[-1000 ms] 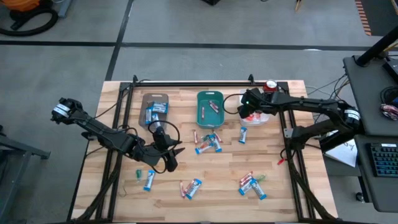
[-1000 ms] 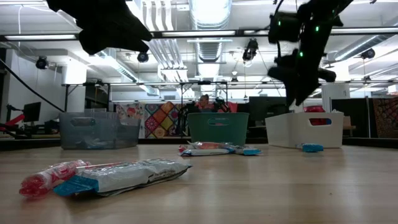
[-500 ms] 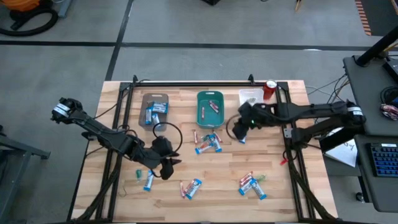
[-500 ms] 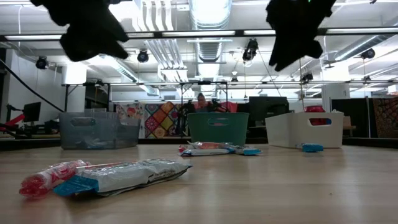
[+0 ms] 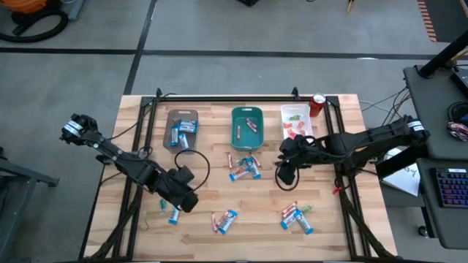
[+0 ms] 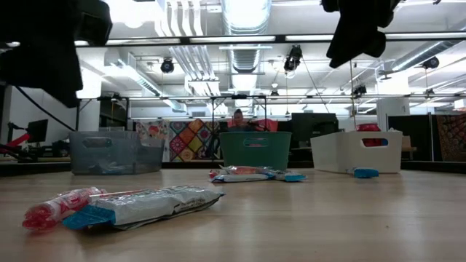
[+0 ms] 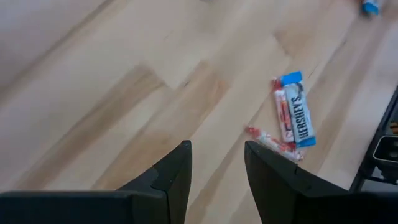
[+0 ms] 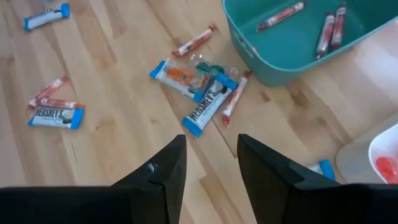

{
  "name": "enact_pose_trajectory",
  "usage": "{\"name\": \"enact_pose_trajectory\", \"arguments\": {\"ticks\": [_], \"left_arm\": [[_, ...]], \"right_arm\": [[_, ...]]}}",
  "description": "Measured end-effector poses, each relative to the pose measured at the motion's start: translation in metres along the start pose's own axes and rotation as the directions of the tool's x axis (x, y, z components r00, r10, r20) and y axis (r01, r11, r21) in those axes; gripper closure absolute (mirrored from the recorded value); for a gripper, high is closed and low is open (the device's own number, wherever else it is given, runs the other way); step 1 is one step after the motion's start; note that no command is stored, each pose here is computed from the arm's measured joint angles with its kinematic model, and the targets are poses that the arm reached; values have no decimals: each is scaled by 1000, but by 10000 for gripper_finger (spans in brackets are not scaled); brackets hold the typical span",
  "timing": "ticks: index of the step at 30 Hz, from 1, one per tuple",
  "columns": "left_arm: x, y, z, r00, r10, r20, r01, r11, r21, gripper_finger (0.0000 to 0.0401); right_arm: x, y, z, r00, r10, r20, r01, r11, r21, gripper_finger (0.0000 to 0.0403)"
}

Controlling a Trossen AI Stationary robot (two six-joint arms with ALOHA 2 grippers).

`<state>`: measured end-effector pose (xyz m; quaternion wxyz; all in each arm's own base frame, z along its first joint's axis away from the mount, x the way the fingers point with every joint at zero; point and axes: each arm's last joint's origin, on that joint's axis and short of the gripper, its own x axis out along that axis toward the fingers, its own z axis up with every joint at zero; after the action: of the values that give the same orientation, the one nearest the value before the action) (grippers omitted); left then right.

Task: Sort candy
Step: Put the blue gummy into the white bin

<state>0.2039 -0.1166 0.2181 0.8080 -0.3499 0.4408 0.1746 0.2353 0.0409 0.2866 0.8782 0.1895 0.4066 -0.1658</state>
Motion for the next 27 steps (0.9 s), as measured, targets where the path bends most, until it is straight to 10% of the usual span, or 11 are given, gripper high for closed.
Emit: {"name": "enact_pose_trajectory", "arguments": {"ticks": [27], "left_arm": [[-34,-13,-51,968,23,-248,-84,968,-238,270]], "right_arm": [[5,-3,-2,994,-85,67,83,996,35,268]]}}
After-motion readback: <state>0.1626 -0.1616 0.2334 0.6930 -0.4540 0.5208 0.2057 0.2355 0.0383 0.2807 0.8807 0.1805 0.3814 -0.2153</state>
